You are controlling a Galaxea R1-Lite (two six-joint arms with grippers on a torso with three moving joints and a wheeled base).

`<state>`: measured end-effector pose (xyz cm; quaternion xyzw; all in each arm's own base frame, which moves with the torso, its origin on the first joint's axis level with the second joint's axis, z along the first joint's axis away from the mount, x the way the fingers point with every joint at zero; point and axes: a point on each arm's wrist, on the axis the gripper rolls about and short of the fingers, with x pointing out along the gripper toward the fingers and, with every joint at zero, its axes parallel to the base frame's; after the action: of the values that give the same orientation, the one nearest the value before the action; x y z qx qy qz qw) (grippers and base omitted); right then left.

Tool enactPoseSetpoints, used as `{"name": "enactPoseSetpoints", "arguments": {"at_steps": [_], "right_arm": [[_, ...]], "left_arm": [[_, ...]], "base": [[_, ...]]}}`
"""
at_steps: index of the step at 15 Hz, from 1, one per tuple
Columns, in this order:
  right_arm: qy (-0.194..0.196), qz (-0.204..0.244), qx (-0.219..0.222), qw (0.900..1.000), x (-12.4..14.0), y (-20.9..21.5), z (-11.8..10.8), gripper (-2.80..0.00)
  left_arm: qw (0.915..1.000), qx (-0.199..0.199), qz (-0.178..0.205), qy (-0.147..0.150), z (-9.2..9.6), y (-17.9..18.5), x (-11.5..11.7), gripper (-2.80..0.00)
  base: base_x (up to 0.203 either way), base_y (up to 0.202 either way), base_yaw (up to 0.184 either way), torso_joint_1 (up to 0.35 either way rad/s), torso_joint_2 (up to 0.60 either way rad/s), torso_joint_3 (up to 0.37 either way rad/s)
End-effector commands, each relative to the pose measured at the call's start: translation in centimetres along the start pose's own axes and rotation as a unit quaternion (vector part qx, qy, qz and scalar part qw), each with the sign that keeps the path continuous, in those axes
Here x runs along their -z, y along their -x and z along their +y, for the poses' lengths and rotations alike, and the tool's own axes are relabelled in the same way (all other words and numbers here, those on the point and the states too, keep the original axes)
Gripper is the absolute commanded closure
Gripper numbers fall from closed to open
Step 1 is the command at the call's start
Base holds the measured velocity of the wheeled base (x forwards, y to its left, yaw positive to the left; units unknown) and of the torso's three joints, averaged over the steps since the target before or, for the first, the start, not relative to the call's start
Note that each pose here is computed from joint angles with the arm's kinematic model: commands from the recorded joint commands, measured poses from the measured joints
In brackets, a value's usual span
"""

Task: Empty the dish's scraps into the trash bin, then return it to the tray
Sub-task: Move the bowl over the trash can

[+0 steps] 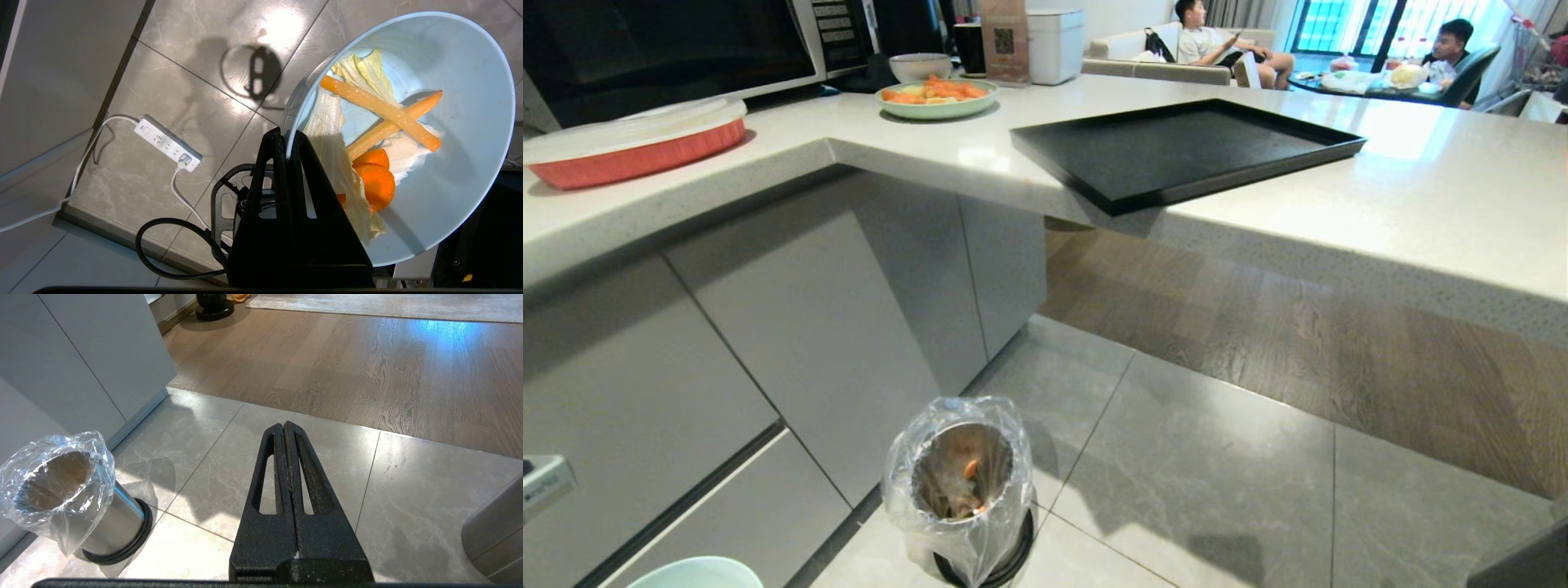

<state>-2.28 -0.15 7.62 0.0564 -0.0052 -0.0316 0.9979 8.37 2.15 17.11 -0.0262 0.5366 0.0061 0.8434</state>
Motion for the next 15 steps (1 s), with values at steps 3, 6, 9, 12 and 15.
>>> {"name": "enactPoseSetpoints", "arguments": {"at_steps": [3,6,9,12,15], "right_arm": [[0.0,0.0,0.0,1.0,-0.01,-0.01,0.0,0.0],[0.0,0.0,0.0,1.0,-0.01,-0.01,0.0,0.0],[0.0,0.0,0.0,1.0,-0.01,-0.01,0.0,0.0],[0.0,0.0,0.0,1.0,-0.01,-0.01,0.0,0.0],[0.0,0.0,0.0,1.0,-0.01,-0.01,0.0,0.0]], "left_arm": [[1.0,0.001,0.002,0.0,-0.02,0.0,0.08,0.0],[1.0,0.0,0.002,0.001,-0.01,0.0,0.13,0.0],[1.0,0.0,0.002,0.001,-0.01,0.0,0.13,0.0],[1.0,0.0,0.003,0.001,-0.01,-0.03,0.17,0.0],[1.0,0.0,0.003,0.001,0.0,-0.02,0.13,0.0]], "base": [[0.0,0.0,0.0,0.0,0.0,0.0],[0.0,0.0,0.0,0.0,0.0,0.0],[-0.089,0.0,0.001,0.008,0.0,-0.001],[-0.196,0.0,-0.001,0.003,0.0,0.002],[-0.196,0.0,-0.002,0.003,0.0,0.003]]}}
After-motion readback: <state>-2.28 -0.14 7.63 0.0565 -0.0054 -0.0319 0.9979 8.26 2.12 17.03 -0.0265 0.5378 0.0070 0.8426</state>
